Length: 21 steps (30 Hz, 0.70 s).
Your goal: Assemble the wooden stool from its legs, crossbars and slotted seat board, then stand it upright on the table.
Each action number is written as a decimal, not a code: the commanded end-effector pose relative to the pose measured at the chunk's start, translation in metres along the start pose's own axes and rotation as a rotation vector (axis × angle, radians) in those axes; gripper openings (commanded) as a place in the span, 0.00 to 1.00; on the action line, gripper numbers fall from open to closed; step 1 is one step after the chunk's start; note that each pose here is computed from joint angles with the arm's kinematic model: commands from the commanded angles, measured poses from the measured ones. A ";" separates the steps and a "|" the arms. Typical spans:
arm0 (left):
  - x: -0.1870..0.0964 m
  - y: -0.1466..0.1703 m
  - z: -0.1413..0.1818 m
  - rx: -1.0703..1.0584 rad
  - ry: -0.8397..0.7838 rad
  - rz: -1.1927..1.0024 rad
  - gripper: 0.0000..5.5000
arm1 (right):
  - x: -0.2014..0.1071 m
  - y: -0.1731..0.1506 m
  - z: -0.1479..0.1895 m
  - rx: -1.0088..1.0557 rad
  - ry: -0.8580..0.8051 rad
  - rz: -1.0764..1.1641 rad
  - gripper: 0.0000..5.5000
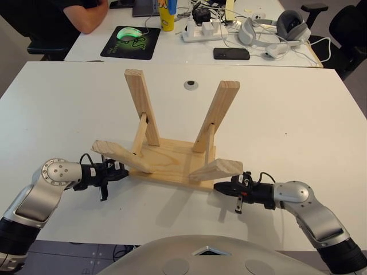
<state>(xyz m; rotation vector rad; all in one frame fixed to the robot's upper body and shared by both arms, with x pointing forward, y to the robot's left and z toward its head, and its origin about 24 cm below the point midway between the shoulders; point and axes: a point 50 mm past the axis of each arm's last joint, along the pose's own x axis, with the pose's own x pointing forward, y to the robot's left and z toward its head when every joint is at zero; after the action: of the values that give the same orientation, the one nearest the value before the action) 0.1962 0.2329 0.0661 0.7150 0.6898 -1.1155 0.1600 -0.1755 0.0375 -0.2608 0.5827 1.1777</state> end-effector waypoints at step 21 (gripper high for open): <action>-0.054 0.006 0.075 -0.086 -0.189 -0.132 0.00 | -0.034 0.000 0.079 0.055 -0.267 0.075 0.00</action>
<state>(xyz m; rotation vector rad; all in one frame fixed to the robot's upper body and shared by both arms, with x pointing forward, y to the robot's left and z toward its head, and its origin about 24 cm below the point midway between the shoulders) 0.2015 0.2278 0.1487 0.5566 0.7303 -1.0845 0.1771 -0.1868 0.1045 -0.0891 0.5101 1.0853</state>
